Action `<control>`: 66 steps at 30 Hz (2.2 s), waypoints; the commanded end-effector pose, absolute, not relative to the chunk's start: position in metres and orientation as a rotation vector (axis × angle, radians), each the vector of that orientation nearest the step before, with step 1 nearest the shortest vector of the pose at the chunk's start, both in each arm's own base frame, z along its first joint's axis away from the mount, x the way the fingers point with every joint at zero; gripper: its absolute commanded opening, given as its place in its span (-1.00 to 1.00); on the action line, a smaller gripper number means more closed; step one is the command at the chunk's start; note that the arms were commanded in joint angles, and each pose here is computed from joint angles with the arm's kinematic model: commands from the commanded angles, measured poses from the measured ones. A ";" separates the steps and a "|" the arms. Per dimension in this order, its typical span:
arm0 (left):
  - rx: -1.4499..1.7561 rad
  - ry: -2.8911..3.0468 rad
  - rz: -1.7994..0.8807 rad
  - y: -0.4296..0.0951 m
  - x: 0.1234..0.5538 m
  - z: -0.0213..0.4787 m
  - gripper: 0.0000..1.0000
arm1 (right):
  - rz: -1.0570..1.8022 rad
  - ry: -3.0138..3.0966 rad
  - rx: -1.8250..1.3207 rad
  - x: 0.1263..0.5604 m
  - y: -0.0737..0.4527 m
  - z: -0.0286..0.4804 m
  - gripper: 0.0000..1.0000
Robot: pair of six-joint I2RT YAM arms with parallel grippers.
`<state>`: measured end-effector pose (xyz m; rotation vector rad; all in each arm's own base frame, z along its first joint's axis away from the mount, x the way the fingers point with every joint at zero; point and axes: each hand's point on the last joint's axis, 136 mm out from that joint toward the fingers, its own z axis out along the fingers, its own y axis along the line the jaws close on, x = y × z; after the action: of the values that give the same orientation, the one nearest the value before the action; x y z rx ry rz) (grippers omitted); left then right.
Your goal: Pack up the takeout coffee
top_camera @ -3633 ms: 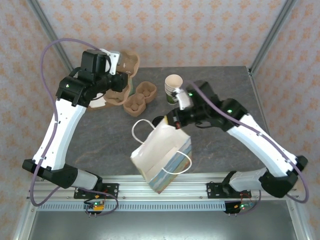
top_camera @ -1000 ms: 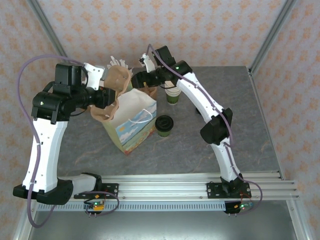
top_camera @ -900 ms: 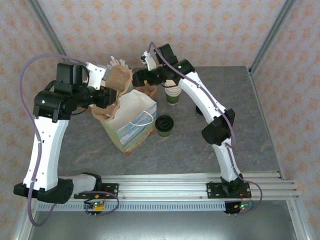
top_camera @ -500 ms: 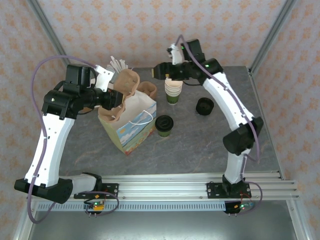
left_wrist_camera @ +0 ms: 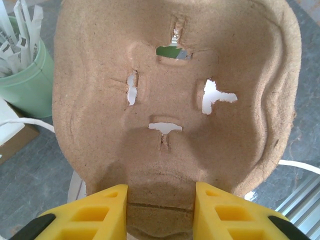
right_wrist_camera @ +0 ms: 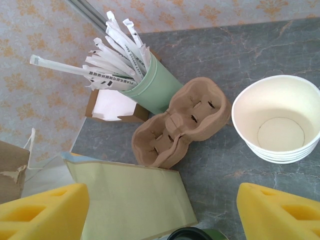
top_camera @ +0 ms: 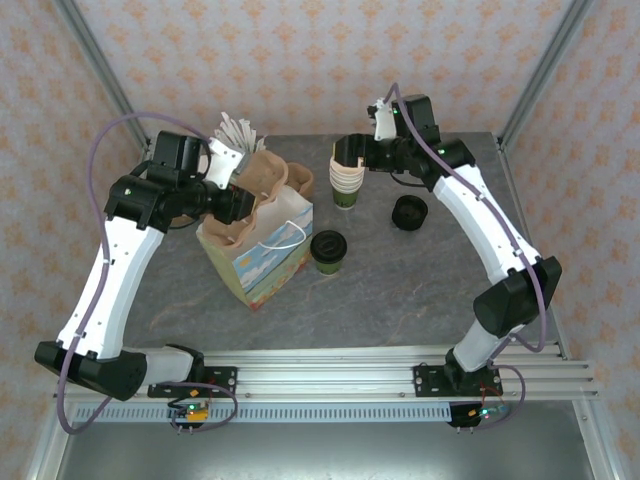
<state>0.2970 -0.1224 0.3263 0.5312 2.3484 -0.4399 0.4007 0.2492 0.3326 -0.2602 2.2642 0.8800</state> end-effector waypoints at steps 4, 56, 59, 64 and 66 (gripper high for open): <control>0.580 2.336 -0.407 -0.123 0.302 0.320 -0.34 | 0.898 2.243 -0.258 0.398 0.250 0.334 0.56; 0.555 2.299 -0.383 -0.131 0.309 0.326 -0.36 | 0.905 2.302 -0.256 0.395 0.252 0.306 0.57; 0.559 2.305 -0.360 -0.128 0.310 0.324 -0.36 | 0.900 2.305 -0.255 0.395 0.251 0.304 0.57; 0.565 2.331 -0.344 -0.127 0.311 0.313 -0.36 | 0.903 2.308 -0.254 0.396 0.252 0.303 0.57; 0.566 2.329 -0.342 -0.127 0.310 0.310 -0.36 | 0.903 2.307 -0.254 0.396 0.252 0.303 0.57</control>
<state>0.3105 -0.1276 0.3055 0.5631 2.3637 -0.3726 0.3974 0.2496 0.2923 -0.2406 2.3480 0.8847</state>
